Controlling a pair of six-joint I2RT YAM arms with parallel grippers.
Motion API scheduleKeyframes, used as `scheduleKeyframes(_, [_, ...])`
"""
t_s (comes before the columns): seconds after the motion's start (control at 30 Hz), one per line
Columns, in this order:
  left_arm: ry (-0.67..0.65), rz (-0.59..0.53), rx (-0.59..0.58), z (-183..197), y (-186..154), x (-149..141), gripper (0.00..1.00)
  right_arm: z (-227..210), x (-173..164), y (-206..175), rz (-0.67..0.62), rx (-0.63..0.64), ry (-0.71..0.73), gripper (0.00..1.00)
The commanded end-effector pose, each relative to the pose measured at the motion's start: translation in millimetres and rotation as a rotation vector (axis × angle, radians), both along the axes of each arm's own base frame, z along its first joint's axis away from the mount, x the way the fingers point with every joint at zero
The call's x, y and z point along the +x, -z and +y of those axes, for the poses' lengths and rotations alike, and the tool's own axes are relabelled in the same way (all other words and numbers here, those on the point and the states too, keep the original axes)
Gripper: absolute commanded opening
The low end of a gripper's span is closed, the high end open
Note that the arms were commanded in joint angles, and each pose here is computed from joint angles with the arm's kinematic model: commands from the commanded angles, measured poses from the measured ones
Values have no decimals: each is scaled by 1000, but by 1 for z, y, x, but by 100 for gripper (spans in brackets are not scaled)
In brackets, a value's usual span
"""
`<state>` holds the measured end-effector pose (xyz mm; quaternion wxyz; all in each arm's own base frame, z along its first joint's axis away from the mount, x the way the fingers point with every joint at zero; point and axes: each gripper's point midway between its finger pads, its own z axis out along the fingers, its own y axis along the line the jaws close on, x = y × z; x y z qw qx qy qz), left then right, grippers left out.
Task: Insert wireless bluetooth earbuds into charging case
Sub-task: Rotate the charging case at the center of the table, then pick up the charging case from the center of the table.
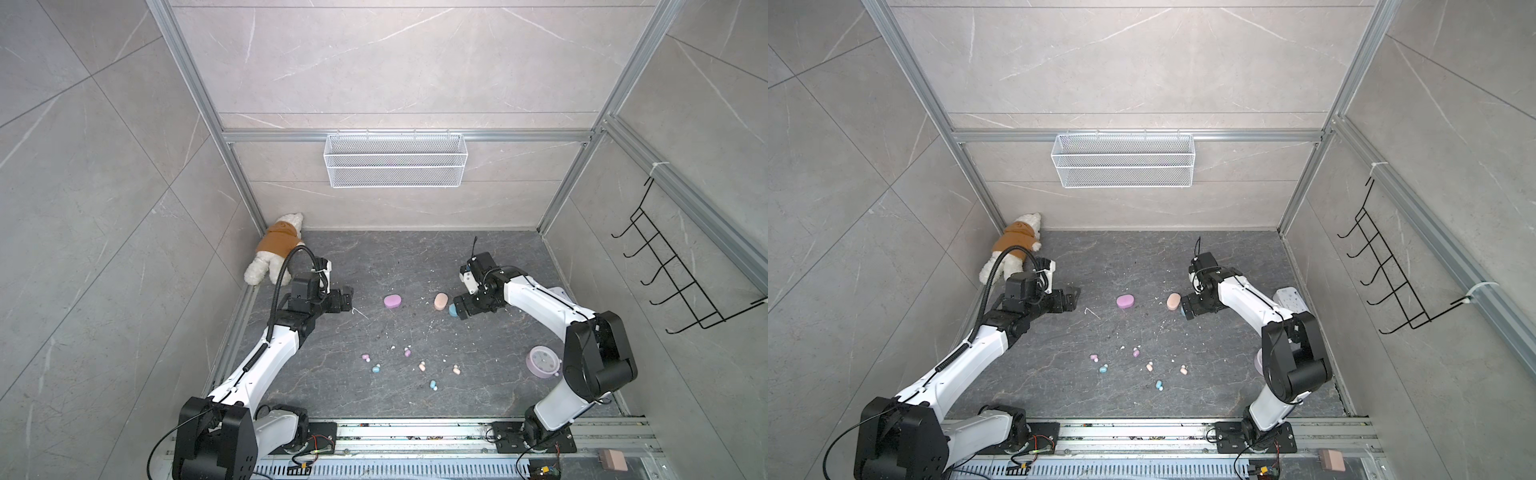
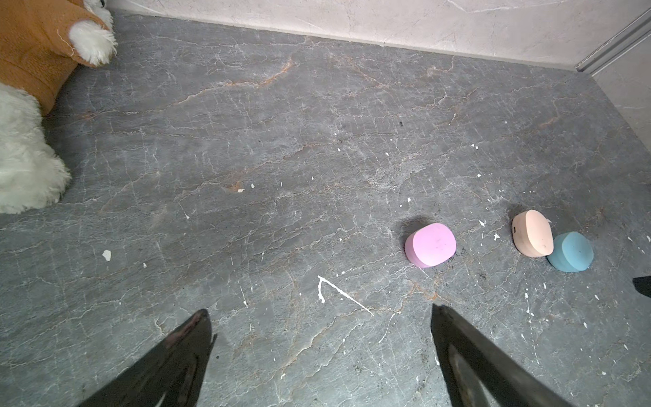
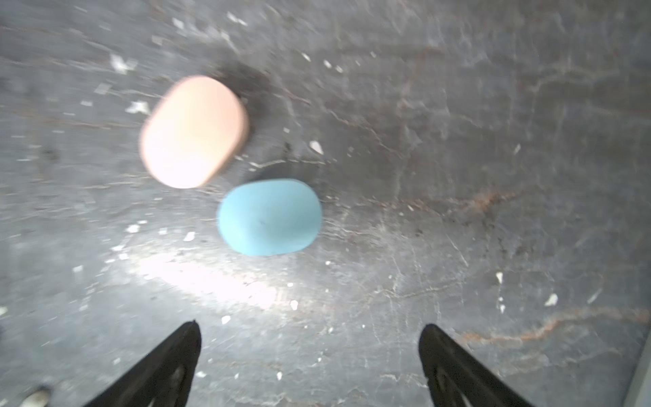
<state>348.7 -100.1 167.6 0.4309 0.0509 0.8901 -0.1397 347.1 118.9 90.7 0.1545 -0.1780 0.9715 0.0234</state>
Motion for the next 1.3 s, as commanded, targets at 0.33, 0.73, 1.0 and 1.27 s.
scheduleKeyframes(0.33, [11, -50, -28, -6, -17, 0, 100, 28, 24, 30, 142, 56, -74, 92])
scheduleKeyframes(0.73, [-5, -47, -36, -4, -16, 0, 100, 19, 25, 55, 162, -2, -73, 81])
scheduleKeyframes(1.0, [-18, -37, -43, -4, -12, 2, 100, 20, 33, 59, 150, -12, -65, 77])
scheduleKeyframes(1.27, [-34, -36, -37, -1, -10, 4, 100, 18, 34, 63, 145, -18, -54, 72])
